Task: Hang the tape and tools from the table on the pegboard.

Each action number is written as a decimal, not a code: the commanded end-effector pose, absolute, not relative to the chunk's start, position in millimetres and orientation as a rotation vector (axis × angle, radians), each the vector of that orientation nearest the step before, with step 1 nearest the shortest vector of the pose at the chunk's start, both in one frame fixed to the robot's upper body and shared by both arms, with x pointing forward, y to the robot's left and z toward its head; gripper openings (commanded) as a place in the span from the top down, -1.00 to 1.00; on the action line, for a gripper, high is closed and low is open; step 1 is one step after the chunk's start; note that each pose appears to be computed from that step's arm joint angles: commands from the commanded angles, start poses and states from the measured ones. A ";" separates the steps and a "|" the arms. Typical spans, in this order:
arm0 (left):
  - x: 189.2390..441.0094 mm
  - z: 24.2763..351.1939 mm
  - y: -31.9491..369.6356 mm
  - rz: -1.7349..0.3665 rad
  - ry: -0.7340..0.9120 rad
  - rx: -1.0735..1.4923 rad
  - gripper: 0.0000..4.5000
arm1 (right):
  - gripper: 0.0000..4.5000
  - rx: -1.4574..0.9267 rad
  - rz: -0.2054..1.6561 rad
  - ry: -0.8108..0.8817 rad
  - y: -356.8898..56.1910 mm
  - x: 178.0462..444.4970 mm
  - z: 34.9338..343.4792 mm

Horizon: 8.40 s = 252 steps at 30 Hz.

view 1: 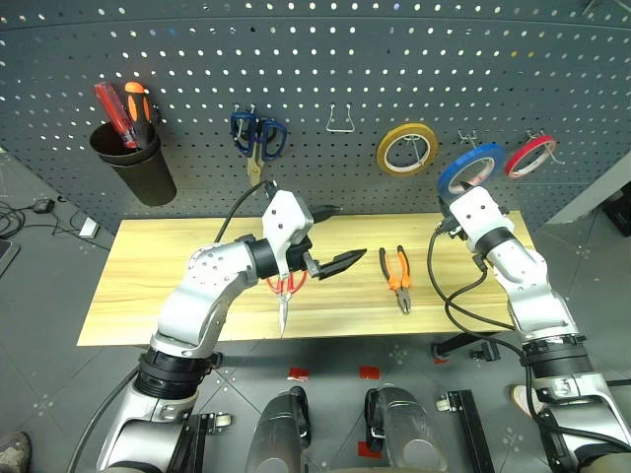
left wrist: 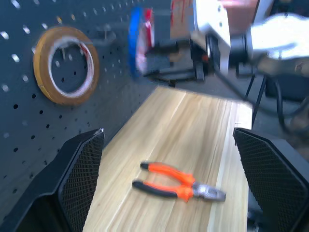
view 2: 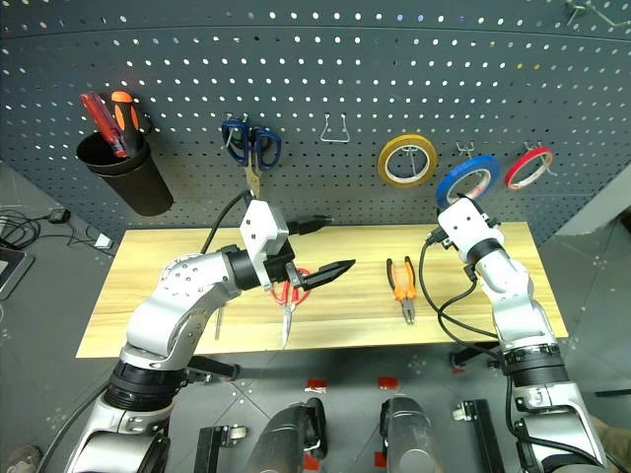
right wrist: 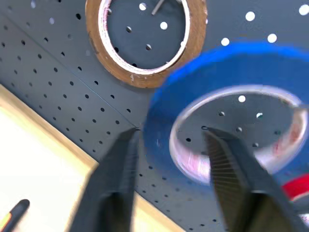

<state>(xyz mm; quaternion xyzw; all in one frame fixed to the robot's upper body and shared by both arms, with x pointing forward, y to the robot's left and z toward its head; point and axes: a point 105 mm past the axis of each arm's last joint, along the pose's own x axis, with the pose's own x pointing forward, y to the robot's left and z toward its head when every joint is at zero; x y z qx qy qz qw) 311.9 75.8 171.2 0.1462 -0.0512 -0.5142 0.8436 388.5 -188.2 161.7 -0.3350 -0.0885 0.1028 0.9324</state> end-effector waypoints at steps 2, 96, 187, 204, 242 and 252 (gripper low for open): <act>308.8 164.3 97.7 -1.037 -0.093 0.369 -1.00 | -0.78 -0.568 0.178 -0.120 -189.4 371.3 155.7; 313.2 211.4 182.4 -0.687 -0.063 0.314 -1.00 | -0.23 -0.258 0.334 -0.860 15.4 415.4 356.0; 312.7 -33.4 137.9 -0.318 0.827 0.076 0.12 | -1.00 0.160 0.841 0.138 -42.7 310.8 152.4; 319.1 -12.4 180.8 -0.199 0.752 0.057 0.85 | -1.00 -0.096 1.089 0.116 -28.0 283.6 147.6; 284.2 210.9 202.1 -0.053 -0.352 0.592 0.85 | -1.00 -0.130 0.982 -0.228 -19.2 293.4 215.6; 324.8 212.7 202.6 -0.074 -0.343 0.582 0.85 | -1.00 -0.108 0.982 -0.258 -9.4 296.4 225.0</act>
